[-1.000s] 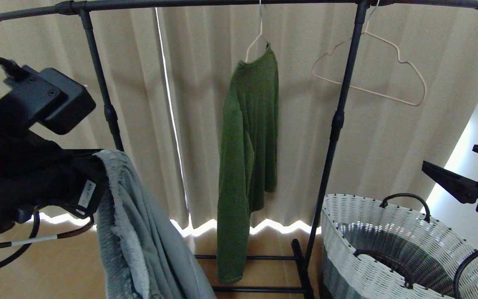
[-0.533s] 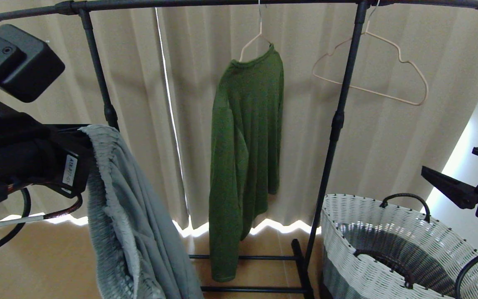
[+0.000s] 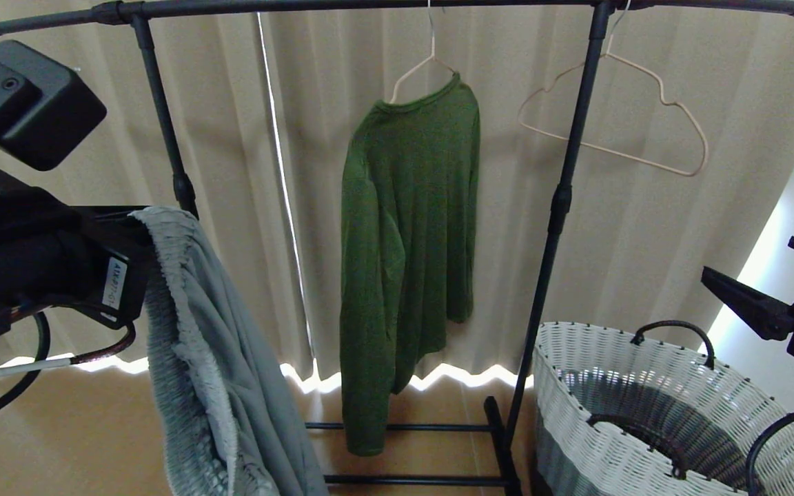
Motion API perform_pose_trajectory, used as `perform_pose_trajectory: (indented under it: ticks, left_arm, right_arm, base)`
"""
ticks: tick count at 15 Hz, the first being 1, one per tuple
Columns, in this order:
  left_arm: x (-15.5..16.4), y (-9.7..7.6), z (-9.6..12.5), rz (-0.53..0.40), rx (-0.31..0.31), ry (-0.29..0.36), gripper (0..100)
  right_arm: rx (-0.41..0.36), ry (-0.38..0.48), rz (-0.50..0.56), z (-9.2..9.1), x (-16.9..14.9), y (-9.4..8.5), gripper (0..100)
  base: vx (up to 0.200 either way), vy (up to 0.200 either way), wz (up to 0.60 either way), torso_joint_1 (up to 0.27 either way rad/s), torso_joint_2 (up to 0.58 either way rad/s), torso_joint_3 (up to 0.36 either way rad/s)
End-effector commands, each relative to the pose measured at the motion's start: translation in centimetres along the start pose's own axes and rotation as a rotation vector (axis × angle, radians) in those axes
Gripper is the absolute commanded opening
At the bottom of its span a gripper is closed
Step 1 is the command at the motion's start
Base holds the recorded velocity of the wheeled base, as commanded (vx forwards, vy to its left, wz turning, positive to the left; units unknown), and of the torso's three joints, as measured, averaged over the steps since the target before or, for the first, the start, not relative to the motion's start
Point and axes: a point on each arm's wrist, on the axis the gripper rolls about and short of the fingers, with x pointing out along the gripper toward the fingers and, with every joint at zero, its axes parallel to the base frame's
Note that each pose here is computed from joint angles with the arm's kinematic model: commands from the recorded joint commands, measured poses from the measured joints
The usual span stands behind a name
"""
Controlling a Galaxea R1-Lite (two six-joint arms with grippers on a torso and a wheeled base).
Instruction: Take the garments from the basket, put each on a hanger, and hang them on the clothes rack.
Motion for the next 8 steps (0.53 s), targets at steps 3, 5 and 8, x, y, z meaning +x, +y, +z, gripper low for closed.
perform_pose_trajectory:
  ticks: [3, 5, 8]
  left_arm:
    - [0.06, -0.10, -0.08, -0.004, 0.011, 0.003, 0]
    - [0.10, -0.16, -0.09, -0.002, 0.008, -0.006, 0]
    - [0.30, -0.35, -0.29, 0.005, 0.010, -0.022, 0]
  right_arm:
    - [0.000, 0.014, -0.001, -0.24, 0.31, -0.02, 100]
    - [0.000, 0.015, 0.000, -0.28, 0.31, -0.01, 100]
    - [0.000, 0.015, 0.000, -0.26, 0.35, -0.02, 100]
  base:
    - [0.000, 0.000, 0.00, 0.088, -0.19, -0.115]
    - [0.000, 0.000, 0.00, 0.159, -0.11, -0.244]
    - [0.000, 0.000, 0.00, 0.178, -0.58, -0.259]
